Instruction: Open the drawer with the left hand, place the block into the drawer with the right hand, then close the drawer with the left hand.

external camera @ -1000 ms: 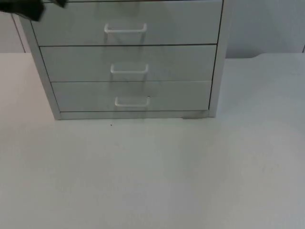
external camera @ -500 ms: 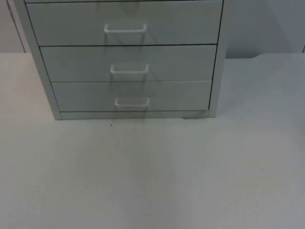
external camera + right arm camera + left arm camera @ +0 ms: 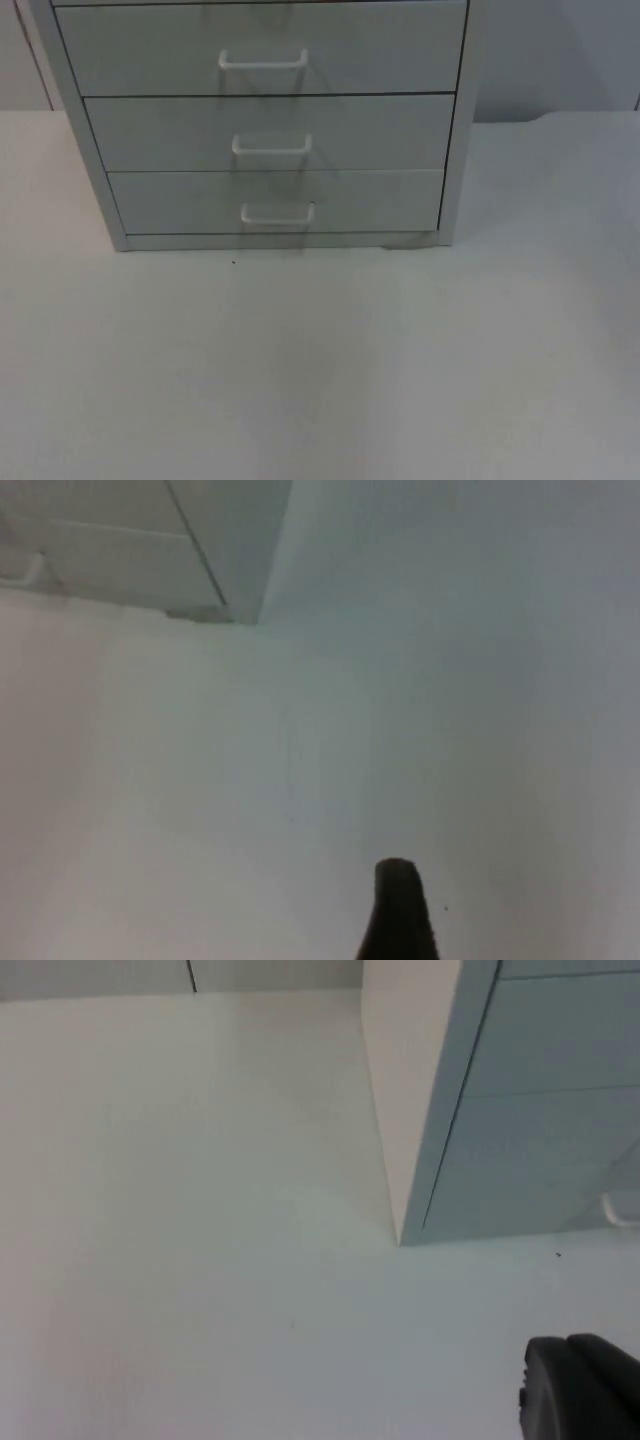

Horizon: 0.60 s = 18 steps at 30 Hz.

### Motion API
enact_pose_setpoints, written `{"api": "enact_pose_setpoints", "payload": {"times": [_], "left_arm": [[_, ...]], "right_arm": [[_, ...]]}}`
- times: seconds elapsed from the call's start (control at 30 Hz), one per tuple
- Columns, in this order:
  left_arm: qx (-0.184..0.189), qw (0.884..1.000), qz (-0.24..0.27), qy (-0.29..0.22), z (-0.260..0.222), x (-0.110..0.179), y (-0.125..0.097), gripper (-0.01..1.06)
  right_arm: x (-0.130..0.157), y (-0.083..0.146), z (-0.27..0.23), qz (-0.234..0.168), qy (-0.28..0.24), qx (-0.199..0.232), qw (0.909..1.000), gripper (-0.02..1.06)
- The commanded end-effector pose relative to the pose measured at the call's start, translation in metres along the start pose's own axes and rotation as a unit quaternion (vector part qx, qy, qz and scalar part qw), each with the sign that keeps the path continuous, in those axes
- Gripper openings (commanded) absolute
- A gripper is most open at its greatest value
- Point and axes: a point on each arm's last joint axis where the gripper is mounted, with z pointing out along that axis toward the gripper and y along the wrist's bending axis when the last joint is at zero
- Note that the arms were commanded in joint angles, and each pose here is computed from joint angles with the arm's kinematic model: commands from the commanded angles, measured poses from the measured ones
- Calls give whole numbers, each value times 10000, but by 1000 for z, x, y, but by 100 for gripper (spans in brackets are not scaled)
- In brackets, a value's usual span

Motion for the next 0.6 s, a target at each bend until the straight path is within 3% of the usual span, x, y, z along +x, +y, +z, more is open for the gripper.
{"api": "enact_pose_setpoints", "payload": {"times": [0.0,0.13,0.27,0.57], "left_arm": [[45,9999,-8,-165,-16,6,-1,0],[50,9986,11,-528,-36,16,-2,0],[62,9966,17,-816,-51,46,-2,0],[105,9933,43,-1154,-74,88,-3,0]], "right_arm": [[-1,7,-17,-309,-358,-29,9989,56],[3,15,-41,-468,-865,-82,9951,56],[15,18,-65,-399,-1345,-51,9901,56],[54,22,-77,-328,-1338,-115,9904,56]]}}
